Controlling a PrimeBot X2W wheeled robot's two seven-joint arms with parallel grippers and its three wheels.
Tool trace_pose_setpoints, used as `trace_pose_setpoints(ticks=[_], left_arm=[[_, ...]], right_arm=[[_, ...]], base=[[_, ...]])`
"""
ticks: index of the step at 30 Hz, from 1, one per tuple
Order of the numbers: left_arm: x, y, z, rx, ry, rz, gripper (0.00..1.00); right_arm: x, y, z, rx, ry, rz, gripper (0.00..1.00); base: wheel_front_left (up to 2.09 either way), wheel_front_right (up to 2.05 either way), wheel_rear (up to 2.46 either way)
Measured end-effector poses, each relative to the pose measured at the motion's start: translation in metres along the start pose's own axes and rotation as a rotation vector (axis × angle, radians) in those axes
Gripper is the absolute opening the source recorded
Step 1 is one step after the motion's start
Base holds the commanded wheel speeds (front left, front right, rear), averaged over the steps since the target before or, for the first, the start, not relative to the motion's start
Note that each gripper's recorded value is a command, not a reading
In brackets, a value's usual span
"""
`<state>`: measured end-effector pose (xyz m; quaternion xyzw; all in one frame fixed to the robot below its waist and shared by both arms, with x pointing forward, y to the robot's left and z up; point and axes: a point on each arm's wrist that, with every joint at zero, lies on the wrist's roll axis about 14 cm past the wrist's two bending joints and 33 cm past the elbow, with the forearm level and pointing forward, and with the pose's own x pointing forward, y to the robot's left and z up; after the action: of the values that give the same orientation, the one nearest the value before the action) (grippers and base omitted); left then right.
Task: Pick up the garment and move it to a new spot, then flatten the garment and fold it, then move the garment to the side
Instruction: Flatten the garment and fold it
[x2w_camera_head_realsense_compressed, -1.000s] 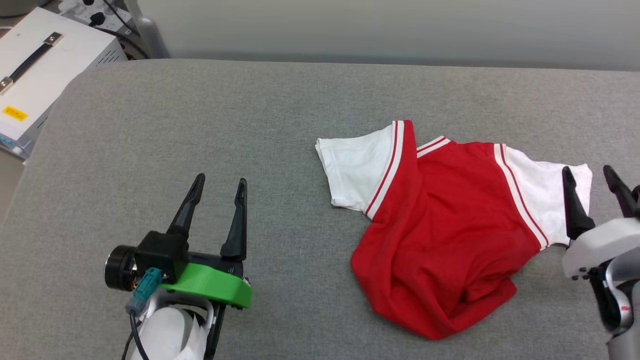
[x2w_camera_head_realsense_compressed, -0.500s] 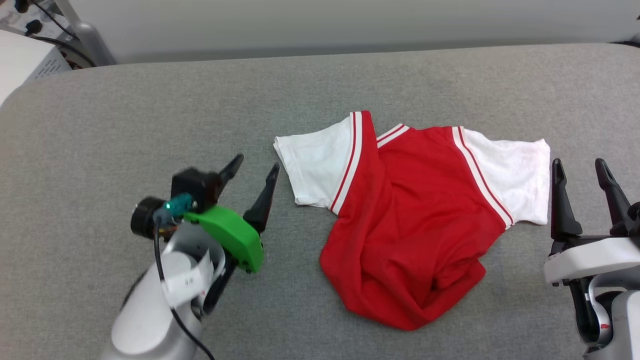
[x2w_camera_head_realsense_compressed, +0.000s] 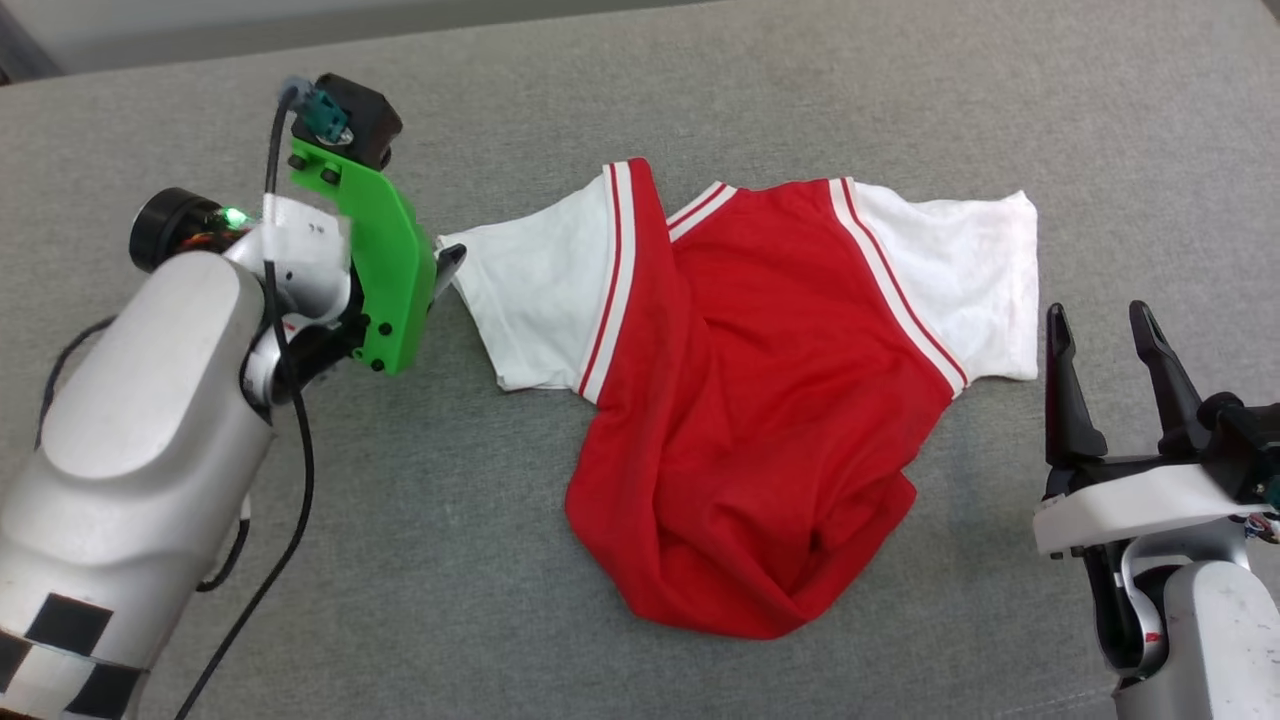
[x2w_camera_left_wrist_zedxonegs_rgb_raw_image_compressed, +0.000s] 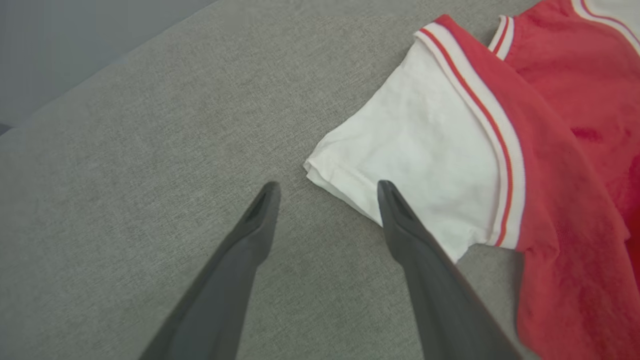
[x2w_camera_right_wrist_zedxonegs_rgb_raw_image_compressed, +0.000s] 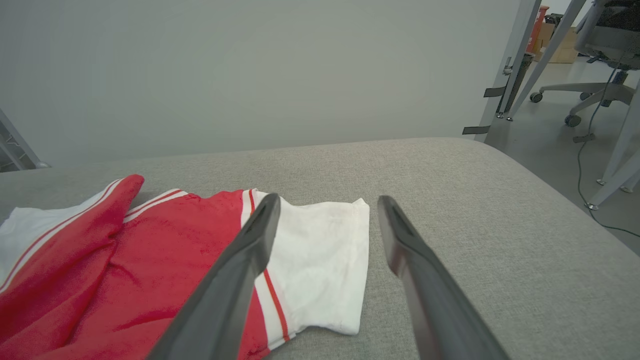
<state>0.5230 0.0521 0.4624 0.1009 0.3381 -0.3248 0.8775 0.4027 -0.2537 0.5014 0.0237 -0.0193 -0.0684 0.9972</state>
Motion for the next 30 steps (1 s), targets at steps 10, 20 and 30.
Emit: trace_pose_setpoints(ticks=[10, 20, 30], left_arm=[[0.049, 0.01, -0.032, -0.03, 0.176, -0.05, 1.0], [0.074, 0.016, -0.047, 0.026, 0.232, -0.03, 0.78], [0.06, 0.013, -0.049, -0.027, 0.191, -0.041, 0.0]], right_arm=[[0.003, -0.016, -0.029, -0.006, 0.067, -0.053, 1.0], [-0.002, -0.024, -0.044, 0.003, 0.112, -0.082, 1.0], [0.001, -0.021, -0.038, -0.004, 0.092, -0.07, 1.0]], base=[[0.0, 0.0, 0.0], [0.0, 0.0, 0.0], [0.0, 0.0, 0.0]])
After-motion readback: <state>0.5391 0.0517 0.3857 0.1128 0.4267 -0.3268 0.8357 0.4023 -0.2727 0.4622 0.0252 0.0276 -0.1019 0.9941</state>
